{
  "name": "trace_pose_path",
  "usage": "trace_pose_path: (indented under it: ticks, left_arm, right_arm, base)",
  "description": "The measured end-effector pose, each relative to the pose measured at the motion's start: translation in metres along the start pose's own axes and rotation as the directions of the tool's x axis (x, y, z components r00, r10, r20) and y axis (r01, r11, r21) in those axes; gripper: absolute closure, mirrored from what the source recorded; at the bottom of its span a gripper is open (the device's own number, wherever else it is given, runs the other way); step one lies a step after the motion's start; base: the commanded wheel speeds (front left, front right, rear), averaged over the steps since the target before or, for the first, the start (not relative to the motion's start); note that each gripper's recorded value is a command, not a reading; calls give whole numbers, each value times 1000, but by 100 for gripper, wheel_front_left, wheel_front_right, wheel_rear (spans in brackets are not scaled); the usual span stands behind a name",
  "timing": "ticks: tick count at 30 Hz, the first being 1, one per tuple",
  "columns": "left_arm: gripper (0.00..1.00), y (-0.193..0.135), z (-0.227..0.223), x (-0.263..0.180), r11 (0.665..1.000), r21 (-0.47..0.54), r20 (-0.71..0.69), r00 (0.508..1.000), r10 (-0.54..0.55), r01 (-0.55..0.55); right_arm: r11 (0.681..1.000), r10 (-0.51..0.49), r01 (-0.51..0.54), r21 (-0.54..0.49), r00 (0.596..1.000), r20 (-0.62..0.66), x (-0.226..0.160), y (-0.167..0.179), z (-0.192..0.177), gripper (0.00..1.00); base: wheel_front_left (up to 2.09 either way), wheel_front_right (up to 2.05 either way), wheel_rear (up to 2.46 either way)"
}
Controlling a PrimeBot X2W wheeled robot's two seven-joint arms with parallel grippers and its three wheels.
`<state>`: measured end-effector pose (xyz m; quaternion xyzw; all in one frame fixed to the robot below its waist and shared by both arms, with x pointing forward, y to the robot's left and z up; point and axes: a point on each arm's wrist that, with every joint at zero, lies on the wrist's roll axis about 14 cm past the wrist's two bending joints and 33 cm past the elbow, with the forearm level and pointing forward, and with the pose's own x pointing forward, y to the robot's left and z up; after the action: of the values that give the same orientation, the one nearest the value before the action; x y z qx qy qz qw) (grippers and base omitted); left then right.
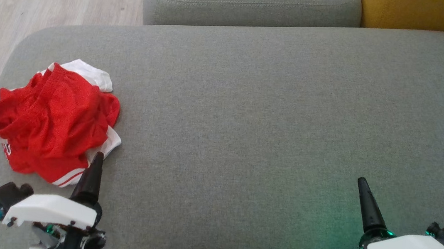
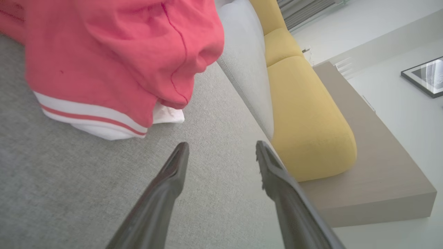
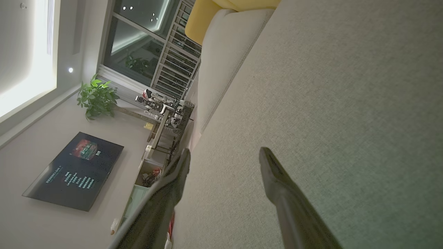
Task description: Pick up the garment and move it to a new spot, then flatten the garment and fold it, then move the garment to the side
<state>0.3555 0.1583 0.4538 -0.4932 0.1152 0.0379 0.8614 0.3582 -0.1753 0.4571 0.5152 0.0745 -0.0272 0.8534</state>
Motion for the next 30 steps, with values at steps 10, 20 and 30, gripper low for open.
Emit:
trace_pose_path:
  ticks: [10,20,30]
  left_arm:
    - [0,-5,-4,1,984,179,-3,1000,16,-15]
    - [0,-16,-3,4,944,329,16,1000,8,-13]
    - [0,-39,3,4,874,486,65,997,-53,15]
  right_arm:
    - [989,41,-41,-139,999,-7,2,13,-4,0]
    - [964,73,-71,-255,997,-4,3,22,-5,0]
    - [914,133,-125,-387,991,-7,5,40,-8,0]
  base:
    - [0,0,0]
    - [0,0,0]
    - [0,0,0]
